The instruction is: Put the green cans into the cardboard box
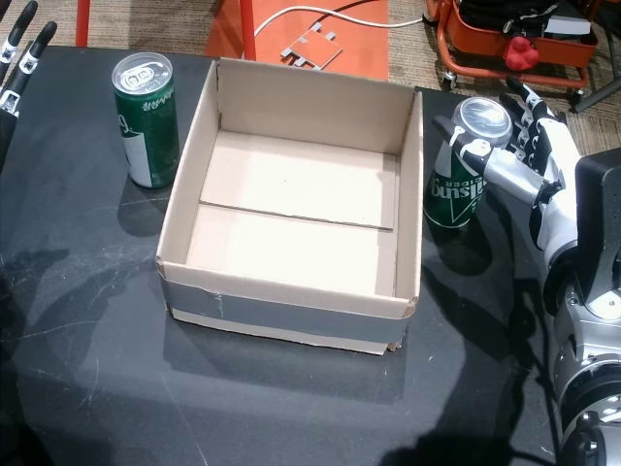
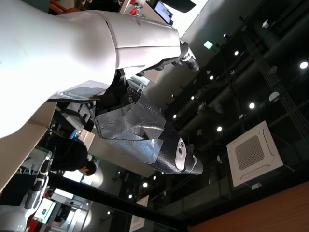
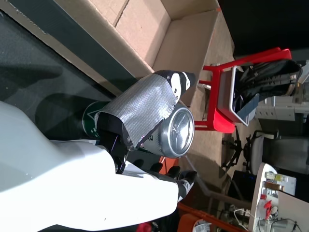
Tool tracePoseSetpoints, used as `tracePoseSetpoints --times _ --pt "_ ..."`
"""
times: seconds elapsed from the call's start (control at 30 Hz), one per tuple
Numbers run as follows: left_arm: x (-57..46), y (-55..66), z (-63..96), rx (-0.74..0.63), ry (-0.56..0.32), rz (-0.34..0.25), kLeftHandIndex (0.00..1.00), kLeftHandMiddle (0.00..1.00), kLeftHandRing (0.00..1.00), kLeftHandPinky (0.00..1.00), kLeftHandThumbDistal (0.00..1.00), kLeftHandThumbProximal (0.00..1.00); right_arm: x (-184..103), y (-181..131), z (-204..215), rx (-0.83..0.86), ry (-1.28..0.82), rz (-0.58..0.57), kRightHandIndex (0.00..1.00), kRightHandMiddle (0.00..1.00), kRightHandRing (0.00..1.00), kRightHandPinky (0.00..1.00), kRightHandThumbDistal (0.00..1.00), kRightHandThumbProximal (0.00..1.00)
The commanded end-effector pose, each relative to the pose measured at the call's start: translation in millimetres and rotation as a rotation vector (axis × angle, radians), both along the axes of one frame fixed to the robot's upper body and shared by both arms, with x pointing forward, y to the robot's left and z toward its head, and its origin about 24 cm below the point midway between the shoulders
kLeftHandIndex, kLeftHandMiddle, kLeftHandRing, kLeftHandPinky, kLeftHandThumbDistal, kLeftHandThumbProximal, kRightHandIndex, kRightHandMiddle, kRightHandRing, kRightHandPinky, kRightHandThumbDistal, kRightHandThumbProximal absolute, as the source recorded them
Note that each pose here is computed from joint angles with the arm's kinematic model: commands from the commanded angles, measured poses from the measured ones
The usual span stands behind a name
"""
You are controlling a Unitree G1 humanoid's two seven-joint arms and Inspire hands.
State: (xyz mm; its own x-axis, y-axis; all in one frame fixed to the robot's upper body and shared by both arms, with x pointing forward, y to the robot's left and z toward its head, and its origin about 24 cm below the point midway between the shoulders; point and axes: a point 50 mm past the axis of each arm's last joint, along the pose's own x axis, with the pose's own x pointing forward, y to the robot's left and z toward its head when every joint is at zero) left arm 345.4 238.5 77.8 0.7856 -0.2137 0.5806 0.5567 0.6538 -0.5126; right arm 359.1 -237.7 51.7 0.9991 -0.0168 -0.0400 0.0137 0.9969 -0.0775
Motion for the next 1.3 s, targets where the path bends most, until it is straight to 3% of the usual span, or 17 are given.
tracePoseSetpoints --times 0.0,0.33,0.47,0.63,0.73,1.07,1.27 --pt "-1.8 1.8 -2.3 0.015 0.009 0.012 0.90 0.96 1.00 0.95 1.00 0.27 -2.7 -5.0 -2.0 0.037 -0.003 -0.019 0.90 0.91 0.92 0.93 0.98 0.39" --pt "-1.9 2.3 -1.9 -0.028 -0.005 -0.007 0.88 0.96 1.00 0.94 1.00 0.27 -2.9 -7.3 1.3 0.087 -0.037 -0.015 0.87 0.88 0.88 0.89 1.00 0.35" --pt "-2.2 2.8 -2.1 -0.038 -0.006 -0.012 0.90 0.96 1.00 0.94 1.00 0.29 -2.7 -8.6 2.0 0.087 -0.035 -0.014 0.87 0.87 0.87 0.88 0.93 0.33" --pt "-2.4 3.8 -2.3 -0.059 -0.005 -0.025 0.91 0.97 1.00 0.93 1.00 0.27 -2.8 -11.4 1.9 0.054 -0.020 -0.030 0.84 0.86 0.86 0.87 0.90 0.34" --pt "-3.0 3.8 -2.2 -0.045 -0.012 -0.020 0.91 0.97 1.00 0.95 1.00 0.31 -2.4 -12.8 2.1 0.045 -0.009 -0.037 0.84 0.85 0.86 0.86 0.87 0.30" --pt "-3.1 2.1 -1.1 -0.054 -0.037 -0.029 0.94 0.98 1.00 0.97 0.97 0.31 0.1 -14.0 3.2 -0.002 0.032 -0.039 0.83 0.83 0.84 0.85 0.94 0.31" --pt "-3.6 4.2 0.3 -0.062 -0.051 -0.036 0.98 1.00 1.00 0.97 0.98 0.29 1.0 -12.1 1.6 -0.013 0.051 -0.049 0.83 0.83 0.83 0.84 0.92 0.31"
